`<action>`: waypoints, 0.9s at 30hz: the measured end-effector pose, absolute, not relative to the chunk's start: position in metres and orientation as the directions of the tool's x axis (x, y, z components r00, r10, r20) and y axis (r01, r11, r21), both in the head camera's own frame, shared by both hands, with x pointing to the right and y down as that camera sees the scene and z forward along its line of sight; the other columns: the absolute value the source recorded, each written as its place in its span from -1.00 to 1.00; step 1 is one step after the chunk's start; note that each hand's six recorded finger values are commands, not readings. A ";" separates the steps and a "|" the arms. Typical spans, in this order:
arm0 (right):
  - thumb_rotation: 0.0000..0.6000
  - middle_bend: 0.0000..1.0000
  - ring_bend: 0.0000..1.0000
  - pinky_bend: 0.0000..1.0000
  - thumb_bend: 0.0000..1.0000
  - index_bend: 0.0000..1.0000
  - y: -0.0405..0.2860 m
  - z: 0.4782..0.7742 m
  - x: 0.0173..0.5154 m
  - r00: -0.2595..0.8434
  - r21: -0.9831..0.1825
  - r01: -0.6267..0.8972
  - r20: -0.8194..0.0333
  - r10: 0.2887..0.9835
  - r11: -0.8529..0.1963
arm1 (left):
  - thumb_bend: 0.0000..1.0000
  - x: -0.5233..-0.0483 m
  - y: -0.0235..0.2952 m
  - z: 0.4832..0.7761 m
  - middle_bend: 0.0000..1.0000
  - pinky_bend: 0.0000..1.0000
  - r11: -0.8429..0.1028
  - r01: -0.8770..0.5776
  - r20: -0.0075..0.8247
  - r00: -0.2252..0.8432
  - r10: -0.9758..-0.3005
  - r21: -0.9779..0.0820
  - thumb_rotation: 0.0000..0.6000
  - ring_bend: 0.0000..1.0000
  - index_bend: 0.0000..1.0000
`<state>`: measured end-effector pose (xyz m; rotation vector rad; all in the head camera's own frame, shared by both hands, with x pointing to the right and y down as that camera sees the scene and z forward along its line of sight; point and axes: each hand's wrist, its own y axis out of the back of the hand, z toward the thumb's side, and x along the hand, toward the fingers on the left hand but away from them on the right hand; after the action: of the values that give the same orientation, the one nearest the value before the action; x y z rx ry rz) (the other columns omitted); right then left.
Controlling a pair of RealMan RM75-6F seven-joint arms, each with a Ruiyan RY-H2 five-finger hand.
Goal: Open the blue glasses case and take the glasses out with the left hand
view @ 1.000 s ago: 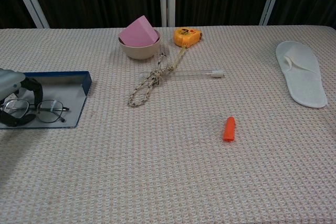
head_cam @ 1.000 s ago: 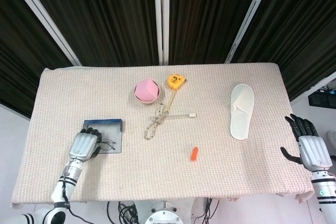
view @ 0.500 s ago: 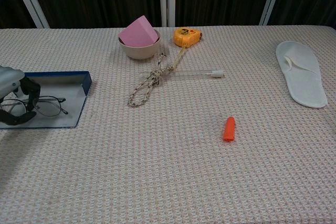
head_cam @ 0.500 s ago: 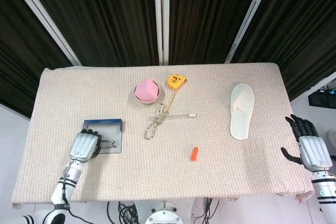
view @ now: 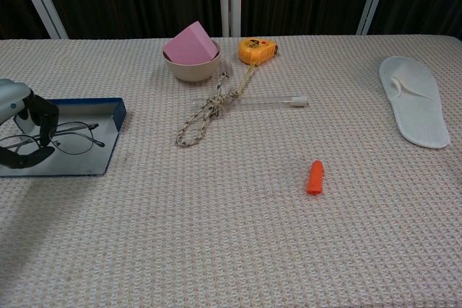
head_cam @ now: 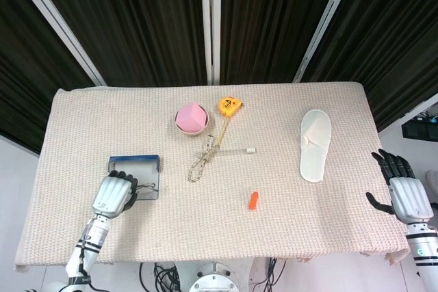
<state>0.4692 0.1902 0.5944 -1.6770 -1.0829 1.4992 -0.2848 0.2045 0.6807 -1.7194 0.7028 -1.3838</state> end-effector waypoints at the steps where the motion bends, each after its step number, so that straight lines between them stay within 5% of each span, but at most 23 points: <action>1: 1.00 -1.00 -1.00 -1.00 -0.57 -1.00 0.190 0.594 0.470 0.012 -0.872 0.164 -0.465 0.885 -0.460 | -0.25 -0.282 0.207 0.679 0.02 -0.24 -0.530 0.057 0.526 0.253 -0.812 -0.846 1.00 -0.23 0.39; 16: 1.00 -1.00 -1.00 -1.00 -0.57 -1.00 0.193 0.593 0.474 0.012 -0.873 0.176 -0.460 0.888 -0.454 | -0.24 -0.255 0.250 0.670 -0.07 -0.27 -0.681 0.140 0.684 0.318 -0.657 -0.719 1.00 -0.27 0.27; 18: 1.00 -1.00 -1.00 -1.00 -0.57 -1.00 0.192 0.593 0.474 0.013 -0.874 0.176 -0.459 0.888 -0.454 | -0.26 -0.256 0.251 0.672 -0.16 -0.28 -0.692 0.149 0.696 0.321 -0.642 -0.707 1.00 -0.33 0.04; 22: 1.00 -1.00 -1.00 -1.00 -0.57 -1.00 0.192 0.593 0.472 0.016 -0.874 0.172 -0.458 0.889 -0.454 | -0.35 -0.258 0.248 0.673 -0.58 -0.32 -0.700 0.137 0.699 0.326 -0.637 -0.701 1.00 -0.62 -0.80; 27: 1.00 -1.00 -1.00 -1.00 -0.57 -1.00 0.191 0.593 0.471 0.015 -0.875 0.169 -0.458 0.889 -0.454 | -0.49 -0.264 0.243 0.672 -0.97 -0.46 -0.702 0.118 0.694 0.335 -0.638 -0.703 1.00 -0.84 -1.00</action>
<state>0.4710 0.1905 0.5932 -1.6780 -1.0913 1.4891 -0.2644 0.2433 0.6721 -1.9248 0.4558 -1.4275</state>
